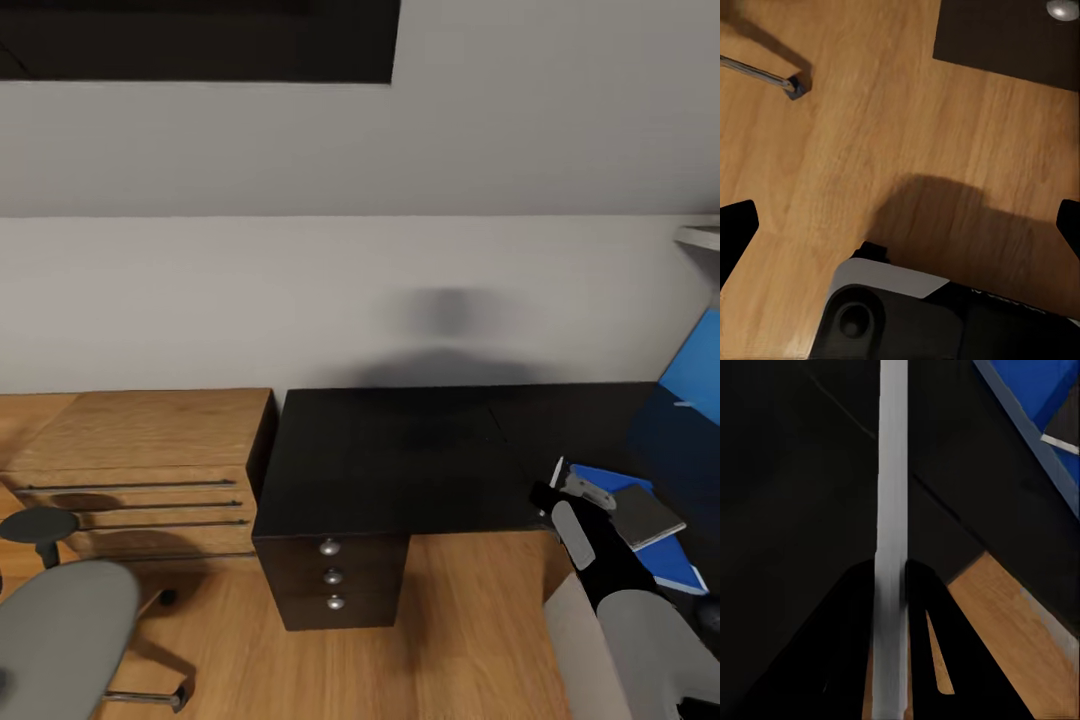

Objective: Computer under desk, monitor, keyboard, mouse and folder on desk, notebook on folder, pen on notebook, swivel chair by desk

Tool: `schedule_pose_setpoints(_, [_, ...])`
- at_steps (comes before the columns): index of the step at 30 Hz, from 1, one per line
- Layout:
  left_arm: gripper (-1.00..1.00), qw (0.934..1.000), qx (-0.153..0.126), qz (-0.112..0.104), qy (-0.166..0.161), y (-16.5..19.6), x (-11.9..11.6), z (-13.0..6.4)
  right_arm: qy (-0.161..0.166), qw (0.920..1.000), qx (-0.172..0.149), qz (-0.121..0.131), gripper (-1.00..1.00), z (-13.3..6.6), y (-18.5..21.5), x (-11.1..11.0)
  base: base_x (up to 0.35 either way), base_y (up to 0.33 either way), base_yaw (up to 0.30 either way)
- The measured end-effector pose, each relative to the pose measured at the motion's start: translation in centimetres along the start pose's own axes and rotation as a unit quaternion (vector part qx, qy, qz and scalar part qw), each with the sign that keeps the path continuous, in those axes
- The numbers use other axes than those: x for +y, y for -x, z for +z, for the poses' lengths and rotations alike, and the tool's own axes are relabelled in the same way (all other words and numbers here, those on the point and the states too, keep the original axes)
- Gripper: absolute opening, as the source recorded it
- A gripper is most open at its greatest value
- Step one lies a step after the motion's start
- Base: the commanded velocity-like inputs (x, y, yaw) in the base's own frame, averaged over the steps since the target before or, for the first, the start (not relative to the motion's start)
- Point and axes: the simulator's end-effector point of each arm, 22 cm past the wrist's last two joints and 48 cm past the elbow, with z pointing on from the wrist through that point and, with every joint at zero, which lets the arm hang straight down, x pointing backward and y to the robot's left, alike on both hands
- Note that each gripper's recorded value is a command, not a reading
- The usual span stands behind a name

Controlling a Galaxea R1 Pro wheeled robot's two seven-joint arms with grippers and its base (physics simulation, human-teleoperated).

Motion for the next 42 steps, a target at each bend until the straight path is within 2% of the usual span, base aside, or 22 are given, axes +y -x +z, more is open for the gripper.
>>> schedule_pose_setpoints(6, [1.00, 1.0000, 0.002, 0.002, 0.001, -0.2, 0.1, 0.0, -0.008, 0.9999, -0.004, 0.009, -1.00, 0.1, 0.7, -1.3, 0.000, 0.000, -0.270])
schedule_pose_setpoints(23, [1.00, 1.0000, 0.003, 0.002, 0.001, -0.3, 0.1, 0.0, -0.008, 0.9999, -0.005, 0.010, -1.00, 0.2, 0.8, -1.3, 0.000, 0.000, -0.268])
schedule_pose_setpoints(42, [1.00, 1.0000, 0.002, 0.002, -0.001, -0.3, -0.1, 0.0, -0.003, 0.9999, -0.006, 0.009, -1.00, 0.1, 0.8, -1.1, 0.134, 0.000, -0.022])
